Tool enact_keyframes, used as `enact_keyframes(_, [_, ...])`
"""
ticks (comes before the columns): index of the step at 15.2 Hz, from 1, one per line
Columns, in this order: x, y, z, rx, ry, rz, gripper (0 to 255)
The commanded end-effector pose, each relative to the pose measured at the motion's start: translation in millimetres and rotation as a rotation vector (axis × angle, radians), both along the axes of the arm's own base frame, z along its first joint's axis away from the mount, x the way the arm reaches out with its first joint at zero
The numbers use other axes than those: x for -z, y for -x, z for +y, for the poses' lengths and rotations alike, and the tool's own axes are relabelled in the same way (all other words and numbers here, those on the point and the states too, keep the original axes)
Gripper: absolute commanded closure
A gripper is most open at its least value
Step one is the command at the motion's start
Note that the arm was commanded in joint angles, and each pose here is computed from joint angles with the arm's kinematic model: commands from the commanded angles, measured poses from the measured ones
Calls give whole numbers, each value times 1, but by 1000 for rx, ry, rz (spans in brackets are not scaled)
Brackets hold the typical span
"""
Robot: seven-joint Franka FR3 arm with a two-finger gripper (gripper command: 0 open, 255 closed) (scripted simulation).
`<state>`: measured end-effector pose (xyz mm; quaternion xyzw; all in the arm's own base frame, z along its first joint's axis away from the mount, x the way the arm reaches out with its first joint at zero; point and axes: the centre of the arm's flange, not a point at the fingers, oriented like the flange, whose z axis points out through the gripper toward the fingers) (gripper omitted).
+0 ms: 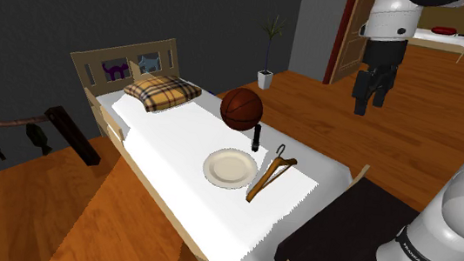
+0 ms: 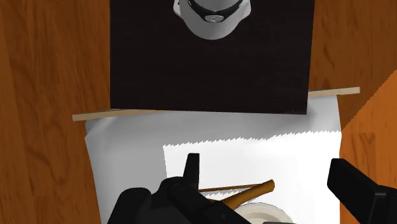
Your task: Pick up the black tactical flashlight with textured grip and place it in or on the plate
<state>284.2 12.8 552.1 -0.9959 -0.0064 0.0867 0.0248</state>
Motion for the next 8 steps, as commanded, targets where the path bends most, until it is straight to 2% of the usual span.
enact_keyframes(1, [0, 0, 0, 0, 0, 0, 0])
enact_keyframes(8, [58, -67, -5, 16, 5, -30, 0])
